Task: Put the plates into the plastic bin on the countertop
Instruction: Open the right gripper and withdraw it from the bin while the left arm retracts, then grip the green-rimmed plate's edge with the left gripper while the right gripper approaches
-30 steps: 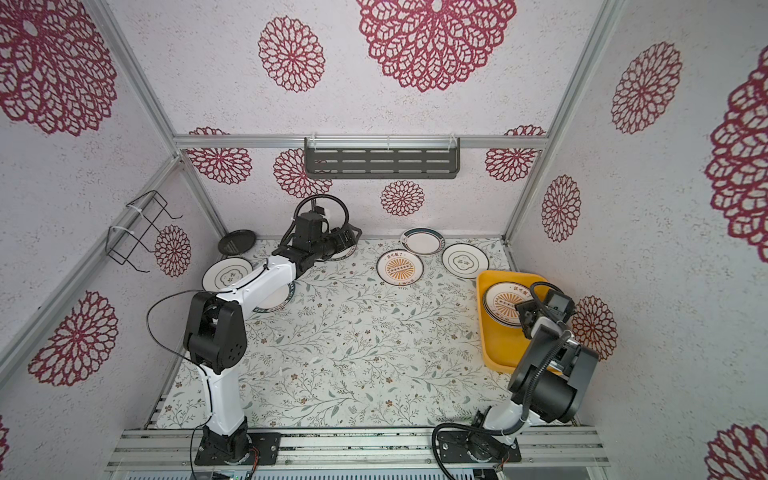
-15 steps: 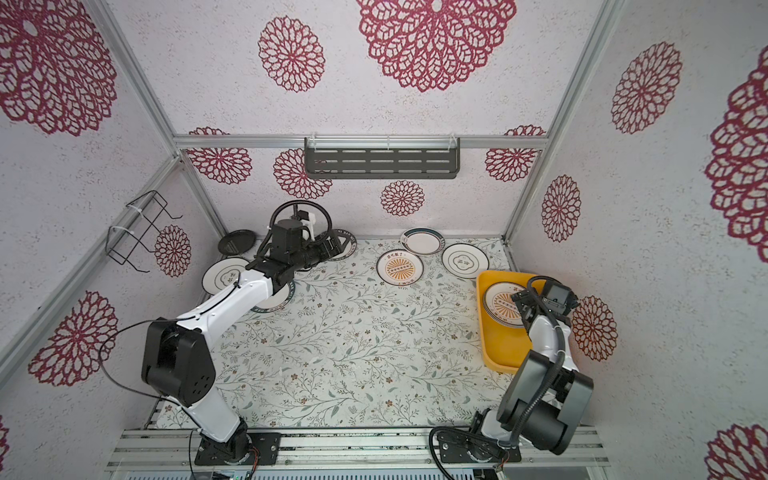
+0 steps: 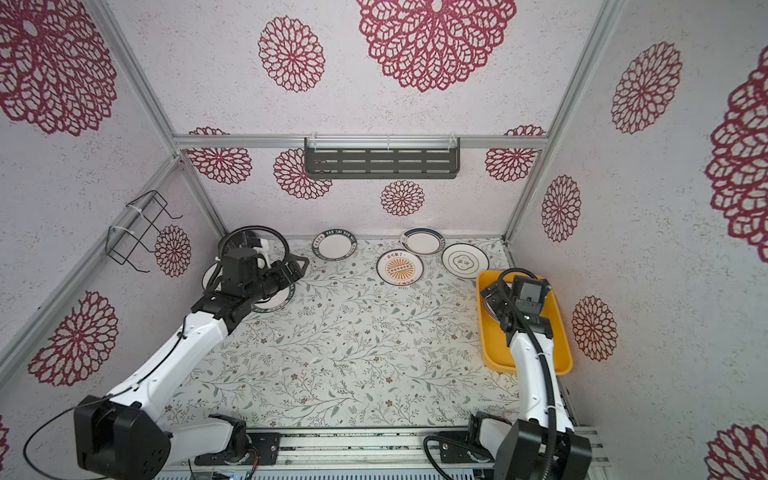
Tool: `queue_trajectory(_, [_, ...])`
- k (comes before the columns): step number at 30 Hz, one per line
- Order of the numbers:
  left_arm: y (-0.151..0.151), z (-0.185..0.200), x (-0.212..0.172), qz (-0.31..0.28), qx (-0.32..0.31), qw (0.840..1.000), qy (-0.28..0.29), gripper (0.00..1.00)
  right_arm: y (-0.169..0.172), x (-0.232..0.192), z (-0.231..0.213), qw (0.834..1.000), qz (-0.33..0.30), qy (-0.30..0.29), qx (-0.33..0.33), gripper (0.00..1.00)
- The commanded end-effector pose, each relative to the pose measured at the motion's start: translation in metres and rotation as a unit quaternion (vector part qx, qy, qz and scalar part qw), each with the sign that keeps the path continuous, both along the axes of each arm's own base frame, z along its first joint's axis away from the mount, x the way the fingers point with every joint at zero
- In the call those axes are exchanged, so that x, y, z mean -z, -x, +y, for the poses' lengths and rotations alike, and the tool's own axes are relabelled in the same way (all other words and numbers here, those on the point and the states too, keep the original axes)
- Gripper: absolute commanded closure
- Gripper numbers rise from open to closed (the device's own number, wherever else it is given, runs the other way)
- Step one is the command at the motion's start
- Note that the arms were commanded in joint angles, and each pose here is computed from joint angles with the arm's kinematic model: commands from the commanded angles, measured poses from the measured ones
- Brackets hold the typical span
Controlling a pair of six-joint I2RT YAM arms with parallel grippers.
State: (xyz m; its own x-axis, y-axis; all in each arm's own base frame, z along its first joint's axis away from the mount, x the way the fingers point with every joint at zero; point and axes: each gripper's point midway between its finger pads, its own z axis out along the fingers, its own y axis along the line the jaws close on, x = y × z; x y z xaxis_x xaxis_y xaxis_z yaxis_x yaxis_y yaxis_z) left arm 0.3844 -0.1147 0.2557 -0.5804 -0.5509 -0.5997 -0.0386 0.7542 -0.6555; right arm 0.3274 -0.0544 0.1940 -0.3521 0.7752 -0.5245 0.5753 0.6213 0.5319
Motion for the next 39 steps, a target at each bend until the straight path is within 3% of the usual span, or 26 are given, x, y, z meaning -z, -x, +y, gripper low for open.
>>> queue_trajectory(1, [0.02,0.025,0.017,0.04,-0.033,0.998,0.019,0.03,0.009,0.001,0.029,1.0,0.008,-0.002,-0.02,0.01])
queue_trajectory(10, [0.055,0.062,0.052,0.111,-0.081,0.988,0.064,0.03,0.001,0.003,0.148,0.987,-0.013,0.008,-0.157,0.01])
queue_trajectory(15, [0.058,0.08,0.072,0.125,-0.117,0.979,0.11,0.03,-0.024,-0.012,0.197,0.973,-0.05,0.017,-0.227,0.01])
queue_trajectory(26, [0.03,0.125,0.126,0.158,-0.202,0.952,0.169,0.02,-0.118,-0.079,0.263,0.934,-0.169,0.04,-0.312,0.01])
queue_trajectory(30, [0.022,0.139,0.145,0.176,-0.222,0.942,0.179,0.0,-0.141,-0.085,0.288,0.919,-0.183,0.036,-0.347,0.01])
queue_trajectory(39, [-0.001,0.157,0.174,0.195,-0.242,0.932,0.184,0.04,-0.176,-0.085,0.296,0.911,-0.188,0.029,-0.366,0.01])
